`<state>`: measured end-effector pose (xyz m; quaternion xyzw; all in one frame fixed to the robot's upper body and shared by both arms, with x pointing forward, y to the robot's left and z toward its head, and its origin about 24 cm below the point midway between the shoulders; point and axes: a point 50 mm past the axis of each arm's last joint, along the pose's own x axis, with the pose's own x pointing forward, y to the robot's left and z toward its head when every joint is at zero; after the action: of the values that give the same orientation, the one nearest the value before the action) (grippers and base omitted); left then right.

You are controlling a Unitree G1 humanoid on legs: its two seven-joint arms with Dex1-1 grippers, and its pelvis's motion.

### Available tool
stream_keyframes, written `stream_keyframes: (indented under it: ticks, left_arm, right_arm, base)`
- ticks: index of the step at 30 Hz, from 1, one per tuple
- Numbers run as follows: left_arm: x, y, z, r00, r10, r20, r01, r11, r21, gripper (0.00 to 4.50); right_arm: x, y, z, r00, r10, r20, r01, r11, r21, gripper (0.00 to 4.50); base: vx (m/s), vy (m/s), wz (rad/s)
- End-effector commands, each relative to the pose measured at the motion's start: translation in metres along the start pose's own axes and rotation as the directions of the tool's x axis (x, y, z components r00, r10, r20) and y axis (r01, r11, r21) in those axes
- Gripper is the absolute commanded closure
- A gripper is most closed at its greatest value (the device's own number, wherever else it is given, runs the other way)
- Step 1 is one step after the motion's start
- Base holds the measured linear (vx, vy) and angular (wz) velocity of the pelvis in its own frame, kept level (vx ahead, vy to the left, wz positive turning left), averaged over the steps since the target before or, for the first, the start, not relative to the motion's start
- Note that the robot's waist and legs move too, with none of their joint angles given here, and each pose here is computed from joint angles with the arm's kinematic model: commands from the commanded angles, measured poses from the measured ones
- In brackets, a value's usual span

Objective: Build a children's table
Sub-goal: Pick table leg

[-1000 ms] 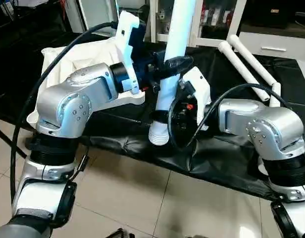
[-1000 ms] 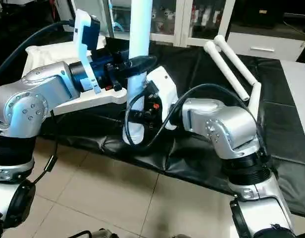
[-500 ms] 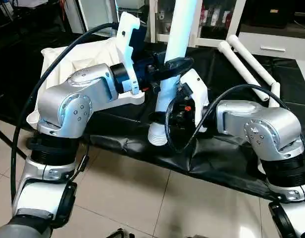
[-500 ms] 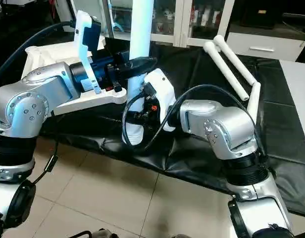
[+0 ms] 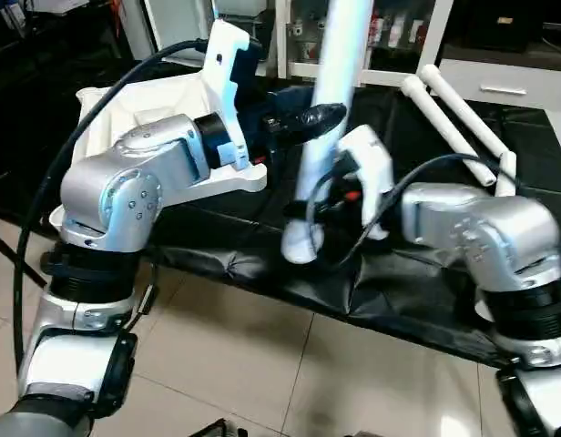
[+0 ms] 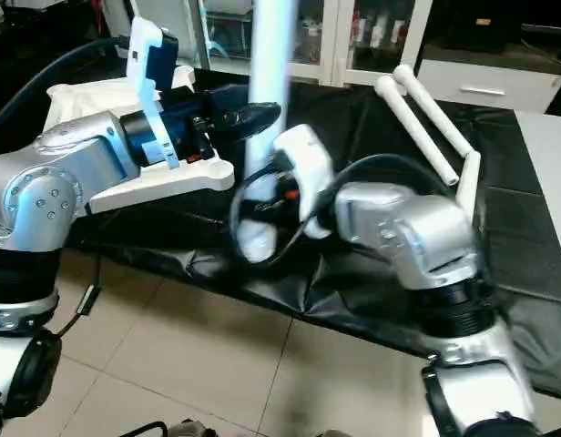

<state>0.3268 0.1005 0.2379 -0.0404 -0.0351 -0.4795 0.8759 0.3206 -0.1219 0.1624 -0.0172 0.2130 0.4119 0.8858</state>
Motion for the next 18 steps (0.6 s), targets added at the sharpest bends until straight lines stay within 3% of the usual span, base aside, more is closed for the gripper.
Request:
stream_keyframes:
  ticks: [1,3,6,8,11,12,13,16,18]
  left_arm:
    - [-0.01,0.005,0.0,0.998,0.062,0.0,-0.062,0.997,0.04,0.97]
    - [-0.02,0.004,-0.008,0.989,0.144,-0.017,-0.143,0.989,0.031,0.93]
    - [-0.036,0.0,-0.015,0.961,0.271,0.055,-0.273,0.962,0.024,0.93]
    - [-0.049,0.001,-0.028,0.899,0.433,0.066,-0.438,0.894,0.094,0.93]
    - [-0.061,0.002,-0.041,0.807,0.582,0.1,-0.59,0.797,0.129,0.93]
    - [-0.065,0.003,-0.049,0.777,0.622,0.092,-0.628,0.763,0.153,0.93]
    - [-0.065,0.003,-0.049,0.777,0.622,0.092,-0.628,0.763,0.153,0.93]
    - [-0.077,0.005,-0.075,0.679,0.731,0.061,-0.726,0.658,0.198,0.93]
    - [-0.085,0.007,-0.086,0.62,0.783,0.046,-0.776,0.604,0.182,0.93]
  right_arm:
    - [-0.012,-0.024,0.006,0.987,-0.158,0.039,0.159,0.987,-0.015,2.65]
    - [-0.023,-0.044,0.004,0.94,-0.329,0.085,0.332,0.943,-0.025,2.65]
    - [-0.034,-0.051,0.001,0.876,-0.448,0.177,0.456,0.89,-0.003,2.65]
    - [-0.042,-0.047,-0.007,0.776,-0.558,0.294,0.582,0.813,0.009,2.65]
    - [-0.046,-0.038,-0.016,0.696,-0.628,0.348,0.654,0.755,0.053,2.65]
    - [-0.044,-0.031,-0.019,0.684,-0.633,0.362,0.669,0.743,0.036,2.65]
    - [-0.044,-0.031,-0.019,0.684,-0.633,0.362,0.669,0.743,0.036,2.65]
    - [-0.035,-0.012,-0.029,0.661,-0.619,0.424,0.643,0.758,0.104,2.65]
    - [-0.028,-0.005,-0.035,0.669,-0.607,0.429,0.639,0.765,0.086,2.65]
  base:
    - [0.0,0.0,0.0]
    - [0.0,0.0,0.0]
    - [0.0,0.0,0.0]
    - [0.0,0.0,0.0]
    - [0.0,0.0,0.0]
    - [0.0,0.0,0.0]
    - [0.0,0.0,0.0]
    - [-0.005,0.039,-0.05]
    - [-0.016,0.13,-0.24]
